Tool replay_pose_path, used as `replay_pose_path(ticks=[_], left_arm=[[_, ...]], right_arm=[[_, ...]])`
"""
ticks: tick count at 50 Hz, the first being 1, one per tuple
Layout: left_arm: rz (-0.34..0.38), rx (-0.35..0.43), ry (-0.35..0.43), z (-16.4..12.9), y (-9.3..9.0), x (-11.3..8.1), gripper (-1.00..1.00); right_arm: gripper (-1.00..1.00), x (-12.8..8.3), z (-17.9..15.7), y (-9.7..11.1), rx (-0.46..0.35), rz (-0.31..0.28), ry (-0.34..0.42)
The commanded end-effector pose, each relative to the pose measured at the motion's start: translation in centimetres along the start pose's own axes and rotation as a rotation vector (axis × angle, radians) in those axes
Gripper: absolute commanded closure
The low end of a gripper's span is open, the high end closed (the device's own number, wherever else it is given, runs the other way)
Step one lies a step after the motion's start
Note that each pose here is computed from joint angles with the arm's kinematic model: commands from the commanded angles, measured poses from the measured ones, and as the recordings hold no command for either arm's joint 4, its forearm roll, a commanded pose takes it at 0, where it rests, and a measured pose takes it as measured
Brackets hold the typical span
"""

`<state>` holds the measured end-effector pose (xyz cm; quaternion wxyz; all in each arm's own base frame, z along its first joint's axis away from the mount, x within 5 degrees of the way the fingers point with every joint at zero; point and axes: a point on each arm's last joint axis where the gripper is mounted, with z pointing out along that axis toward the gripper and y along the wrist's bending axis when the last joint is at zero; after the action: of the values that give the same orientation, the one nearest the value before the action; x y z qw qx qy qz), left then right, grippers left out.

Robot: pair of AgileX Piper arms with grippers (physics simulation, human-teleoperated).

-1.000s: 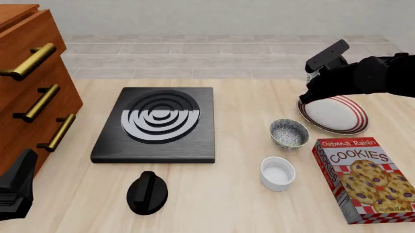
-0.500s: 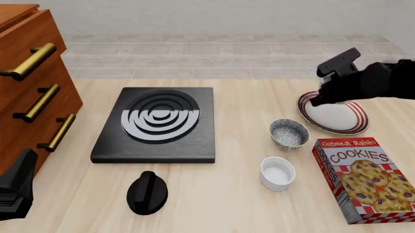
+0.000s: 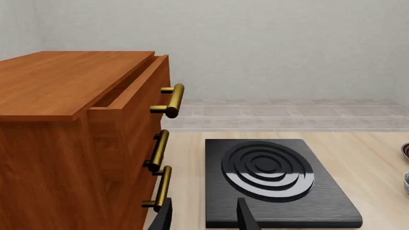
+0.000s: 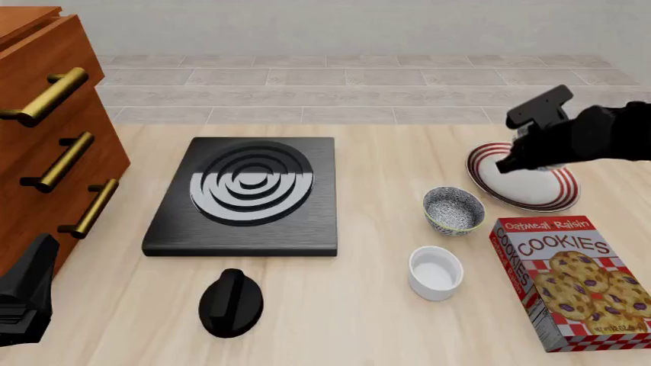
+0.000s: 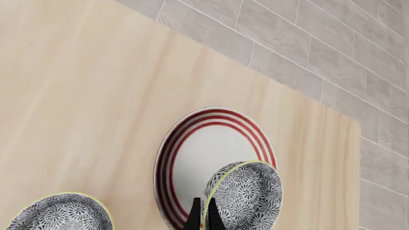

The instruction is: Pick the akita bowl from table center and place it on the plate.

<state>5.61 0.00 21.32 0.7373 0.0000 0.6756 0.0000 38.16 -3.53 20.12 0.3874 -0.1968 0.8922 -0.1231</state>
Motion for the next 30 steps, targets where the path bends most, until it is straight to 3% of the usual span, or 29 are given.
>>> replay_pose_path(ticks=[1, 18, 30], left_arm=[[0.0, 0.0, 0.0, 0.0, 0.0, 0.0, -1.0], [0.0, 0.0, 0.0, 0.0, 0.0, 0.0, -1.0], [0.0, 0.0, 0.0, 0.0, 0.0, 0.0, -1.0]], right_arm=[[1.0, 0.9, 1.0, -0.6, 0.013, -0.019, 0.016], [1.0, 0.8, 2.1, 0.2, -0.006, -0.013, 0.022], [1.0, 1.4, 3.4, -0.3, 0.0, -0.021, 0.036]])
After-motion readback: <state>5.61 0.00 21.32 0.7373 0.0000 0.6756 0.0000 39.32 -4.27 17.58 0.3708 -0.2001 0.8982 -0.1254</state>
